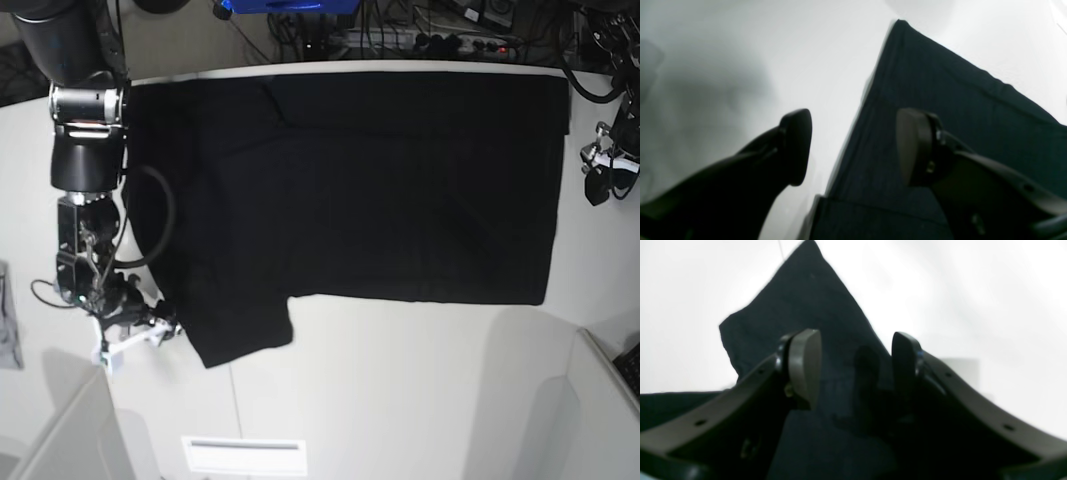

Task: Fold the T-shirt properly
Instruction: 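Reach the right gripper to the hem corner beside the sleeve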

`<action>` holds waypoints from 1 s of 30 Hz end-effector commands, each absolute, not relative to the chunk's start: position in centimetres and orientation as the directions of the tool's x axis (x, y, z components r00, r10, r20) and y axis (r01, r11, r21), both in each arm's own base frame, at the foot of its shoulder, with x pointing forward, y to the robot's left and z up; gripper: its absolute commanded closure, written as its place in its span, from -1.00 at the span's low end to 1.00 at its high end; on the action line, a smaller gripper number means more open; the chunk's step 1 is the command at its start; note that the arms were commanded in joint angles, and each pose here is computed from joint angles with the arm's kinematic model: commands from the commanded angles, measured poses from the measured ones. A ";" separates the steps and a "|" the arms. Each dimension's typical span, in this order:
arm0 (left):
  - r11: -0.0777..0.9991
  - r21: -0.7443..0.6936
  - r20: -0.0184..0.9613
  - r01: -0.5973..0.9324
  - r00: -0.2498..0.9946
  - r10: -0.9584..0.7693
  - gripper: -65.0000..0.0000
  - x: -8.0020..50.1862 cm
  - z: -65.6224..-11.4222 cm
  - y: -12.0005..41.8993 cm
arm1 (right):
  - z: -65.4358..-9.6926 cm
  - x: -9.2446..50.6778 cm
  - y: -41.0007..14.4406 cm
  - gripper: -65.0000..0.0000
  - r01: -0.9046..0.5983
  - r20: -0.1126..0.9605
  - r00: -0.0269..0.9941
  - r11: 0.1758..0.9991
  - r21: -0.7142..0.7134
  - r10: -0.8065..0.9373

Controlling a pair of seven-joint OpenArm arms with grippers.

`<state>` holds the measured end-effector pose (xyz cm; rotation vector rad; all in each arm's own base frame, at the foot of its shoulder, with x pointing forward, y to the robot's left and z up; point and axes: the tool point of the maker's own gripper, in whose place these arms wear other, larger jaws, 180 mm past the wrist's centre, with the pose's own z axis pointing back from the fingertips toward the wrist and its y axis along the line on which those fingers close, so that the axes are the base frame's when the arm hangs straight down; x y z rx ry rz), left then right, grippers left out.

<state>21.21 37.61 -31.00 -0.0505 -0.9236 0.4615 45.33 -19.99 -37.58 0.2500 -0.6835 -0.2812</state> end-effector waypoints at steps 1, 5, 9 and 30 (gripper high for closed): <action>0.909 -0.227 0.783 -0.350 0.490 0.384 -0.19 21.6 -29.7 38.1 | -35.4 47.1 -20.8 -0.01 0.153 0.636 0.701 0.939 0.309 -0.324; 0.909 -0.227 0.784 -0.350 0.488 0.383 -0.19 21.7 -29.6 38.1 | -36.1 48.4 -20.0 -0.01 0.055 0.647 0.720 0.950 0.307 -0.251; 0.909 -0.227 0.784 -0.350 0.488 0.383 -0.19 21.7 -29.6 38.1 | -37.2 49.4 -21.2 -0.02 0.095 0.636 0.717 0.943 0.318 -0.287; 0.908 -0.228 0.784 -0.350 0.488 0.385 -0.19 21.7 -29.7 38.1 | -41.6 49.3 -19.6 -0.35 0.017 0.627 0.762 0.973 0.230 -0.161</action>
